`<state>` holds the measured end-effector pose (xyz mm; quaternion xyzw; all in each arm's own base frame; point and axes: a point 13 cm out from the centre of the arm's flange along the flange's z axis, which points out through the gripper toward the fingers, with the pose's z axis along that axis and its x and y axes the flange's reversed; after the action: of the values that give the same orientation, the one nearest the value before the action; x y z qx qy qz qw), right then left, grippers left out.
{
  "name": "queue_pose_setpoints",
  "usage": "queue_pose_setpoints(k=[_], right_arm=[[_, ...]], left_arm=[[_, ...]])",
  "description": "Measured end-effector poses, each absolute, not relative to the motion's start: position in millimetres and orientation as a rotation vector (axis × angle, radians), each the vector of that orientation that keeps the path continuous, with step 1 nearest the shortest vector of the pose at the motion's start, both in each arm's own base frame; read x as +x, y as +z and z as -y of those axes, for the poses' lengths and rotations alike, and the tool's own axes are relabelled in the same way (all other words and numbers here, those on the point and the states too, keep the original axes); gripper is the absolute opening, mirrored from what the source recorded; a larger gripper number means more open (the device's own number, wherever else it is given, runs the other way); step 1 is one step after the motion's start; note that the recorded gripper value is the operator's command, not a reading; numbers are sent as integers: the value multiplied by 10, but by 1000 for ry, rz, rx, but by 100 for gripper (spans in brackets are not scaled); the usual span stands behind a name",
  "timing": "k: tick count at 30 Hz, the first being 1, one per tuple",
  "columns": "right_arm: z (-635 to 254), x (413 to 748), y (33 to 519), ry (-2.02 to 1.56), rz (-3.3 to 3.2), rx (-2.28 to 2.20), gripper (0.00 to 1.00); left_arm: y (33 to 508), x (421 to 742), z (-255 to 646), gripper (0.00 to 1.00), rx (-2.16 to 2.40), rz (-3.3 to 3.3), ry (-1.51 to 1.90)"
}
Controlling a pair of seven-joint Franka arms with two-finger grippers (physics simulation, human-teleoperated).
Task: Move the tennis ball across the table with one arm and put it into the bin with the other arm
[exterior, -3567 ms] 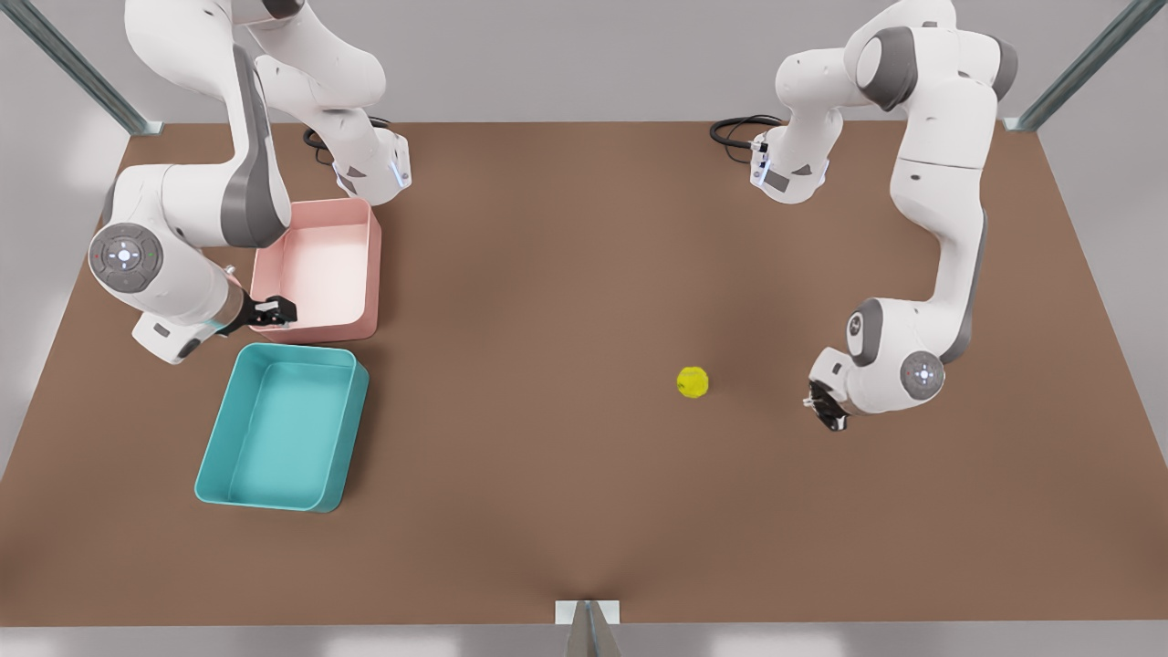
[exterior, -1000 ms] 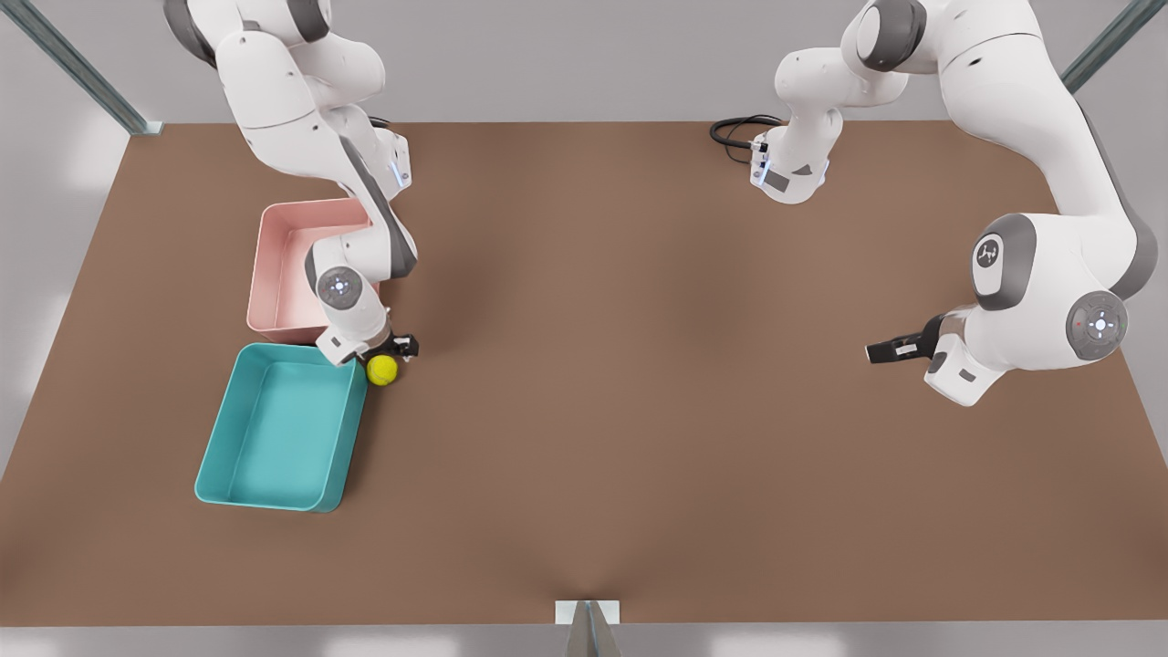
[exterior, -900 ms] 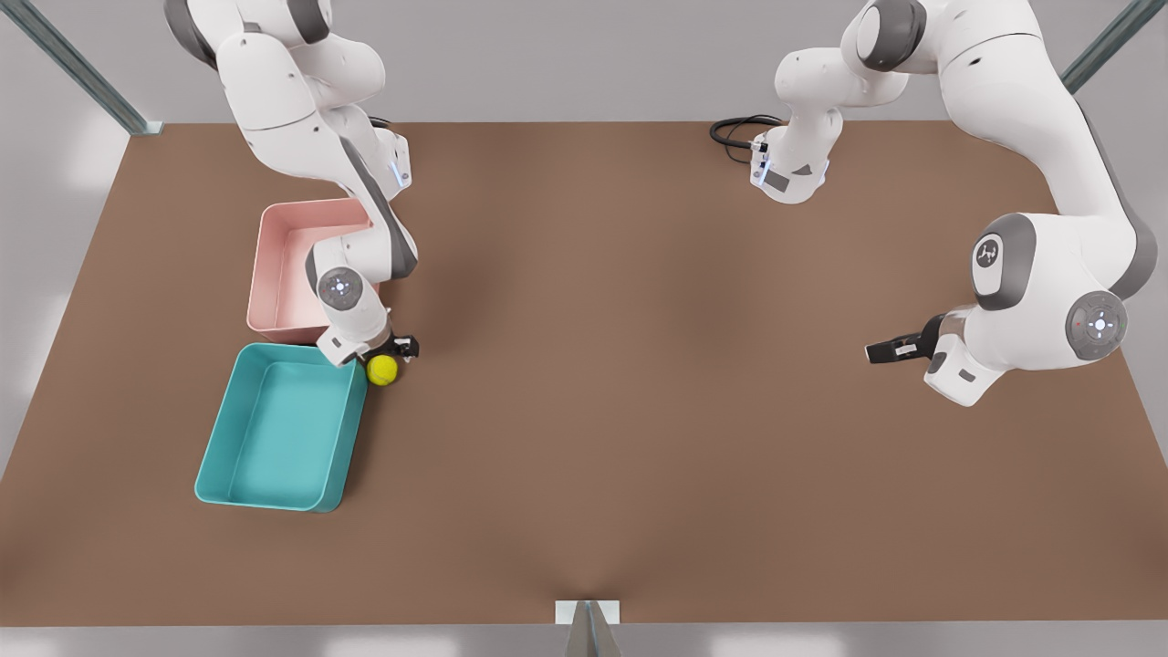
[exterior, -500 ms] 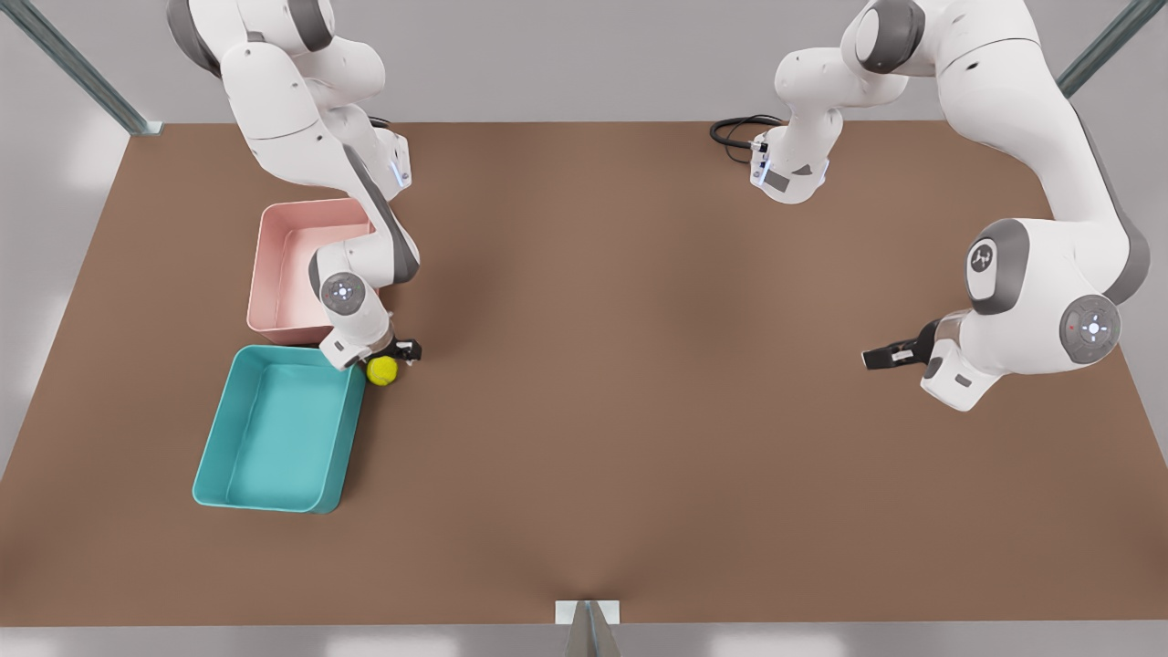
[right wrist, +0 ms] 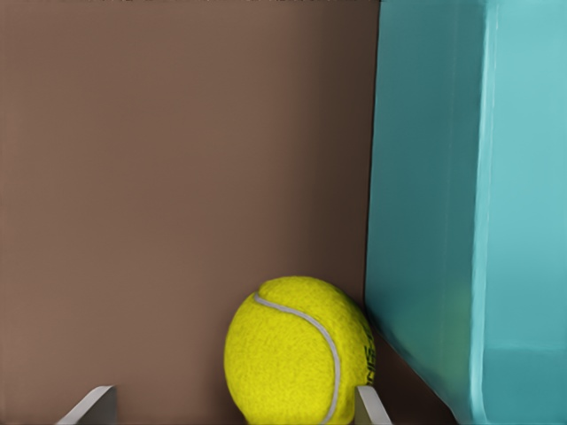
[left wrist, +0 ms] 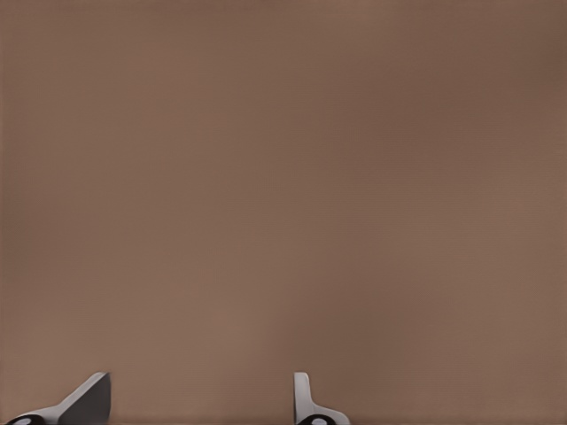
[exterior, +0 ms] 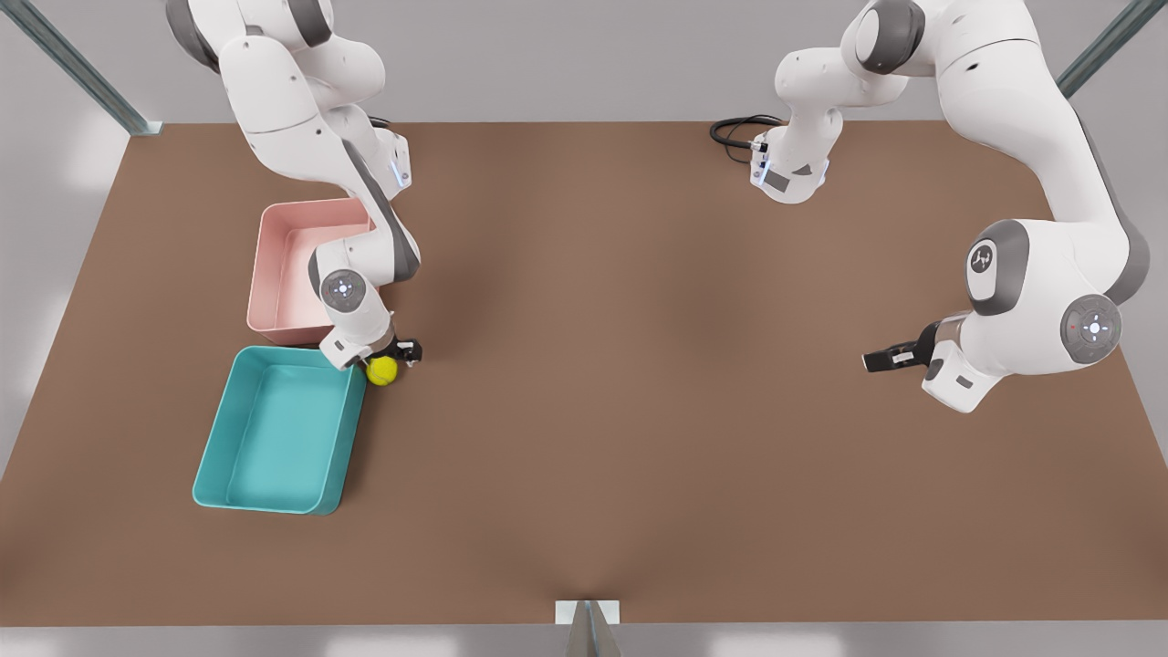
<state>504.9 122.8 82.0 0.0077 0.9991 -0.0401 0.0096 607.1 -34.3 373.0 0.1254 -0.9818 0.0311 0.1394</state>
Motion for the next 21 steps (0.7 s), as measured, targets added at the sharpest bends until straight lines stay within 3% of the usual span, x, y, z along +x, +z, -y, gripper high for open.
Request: queue_pose_setpoints(k=[7,21], right_arm=[[-1877,5545,1209,-137,-3098,-231,100],[-1313,5271,929,-237,-3042,-1224,100]], left_arm=[[3723,6074,352,100,362,2837,89],[3698,6084,355,100,366,2836,91]])
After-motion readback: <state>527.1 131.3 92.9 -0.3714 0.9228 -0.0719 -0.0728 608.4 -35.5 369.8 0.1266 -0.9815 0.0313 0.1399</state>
